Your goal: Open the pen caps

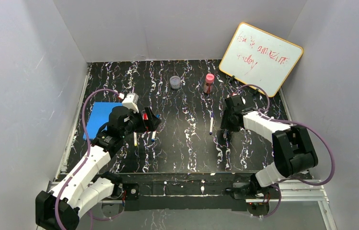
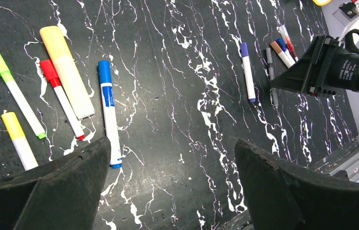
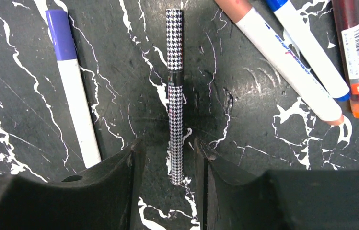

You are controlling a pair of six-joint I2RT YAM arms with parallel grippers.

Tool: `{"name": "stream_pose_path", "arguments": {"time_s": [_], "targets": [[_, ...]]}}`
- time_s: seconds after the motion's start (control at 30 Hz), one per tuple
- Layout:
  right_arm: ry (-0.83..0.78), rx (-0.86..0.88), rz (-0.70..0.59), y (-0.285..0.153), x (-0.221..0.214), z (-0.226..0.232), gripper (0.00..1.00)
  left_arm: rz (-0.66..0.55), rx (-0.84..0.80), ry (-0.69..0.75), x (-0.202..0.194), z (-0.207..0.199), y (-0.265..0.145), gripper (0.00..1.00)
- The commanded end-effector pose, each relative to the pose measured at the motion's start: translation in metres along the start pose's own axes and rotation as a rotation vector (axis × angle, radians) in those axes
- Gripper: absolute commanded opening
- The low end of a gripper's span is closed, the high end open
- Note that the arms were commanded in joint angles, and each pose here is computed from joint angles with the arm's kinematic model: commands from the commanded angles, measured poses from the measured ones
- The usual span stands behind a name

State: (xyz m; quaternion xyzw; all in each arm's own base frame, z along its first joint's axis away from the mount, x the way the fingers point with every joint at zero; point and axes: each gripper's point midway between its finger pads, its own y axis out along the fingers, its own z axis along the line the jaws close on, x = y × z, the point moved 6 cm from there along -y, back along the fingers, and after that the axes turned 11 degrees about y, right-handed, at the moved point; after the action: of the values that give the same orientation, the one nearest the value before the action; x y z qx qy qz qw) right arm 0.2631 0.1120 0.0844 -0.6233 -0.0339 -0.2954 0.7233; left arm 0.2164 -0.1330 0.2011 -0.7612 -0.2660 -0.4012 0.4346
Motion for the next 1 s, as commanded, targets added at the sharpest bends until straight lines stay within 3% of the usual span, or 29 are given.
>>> {"name": "stream_pose_path", "arguments": {"time_s": [0.0, 0.33, 0.53, 0.63, 0.8, 0.97], "targets": [[-0.005, 0.015, -0.037, 0.005, 0.014, 0.007, 0.48, -0.013, -0.017, 0.021, 0.0, -0.002, -0.002, 0.98], [-0.02, -0.014, 0.002, 0.019, 0.007, 0.002, 0.36, -0.02, -0.019, 0.03, 0.0, -0.003, -0.003, 0.98], [-0.035, -0.052, 0.037, 0.024, -0.004, -0.008, 0.18, -0.045, 0.016, 0.035, 0.004, 0.001, -0.005, 0.98], [-0.039, -0.07, 0.039, 0.022, -0.007, -0.013, 0.01, -0.05, 0.02, 0.036, 0.004, 0.002, -0.006, 0.98], [-0.015, -0.031, -0.013, -0.003, 0.004, -0.007, 0.01, -0.052, 0.03, 0.037, 0.004, 0.003, -0.007, 0.98], [0.0, 0.132, -0.085, -0.056, 0.025, 0.015, 0.01, -0.066, 0.055, 0.017, 0.006, 0.005, -0.007, 0.98]]}}
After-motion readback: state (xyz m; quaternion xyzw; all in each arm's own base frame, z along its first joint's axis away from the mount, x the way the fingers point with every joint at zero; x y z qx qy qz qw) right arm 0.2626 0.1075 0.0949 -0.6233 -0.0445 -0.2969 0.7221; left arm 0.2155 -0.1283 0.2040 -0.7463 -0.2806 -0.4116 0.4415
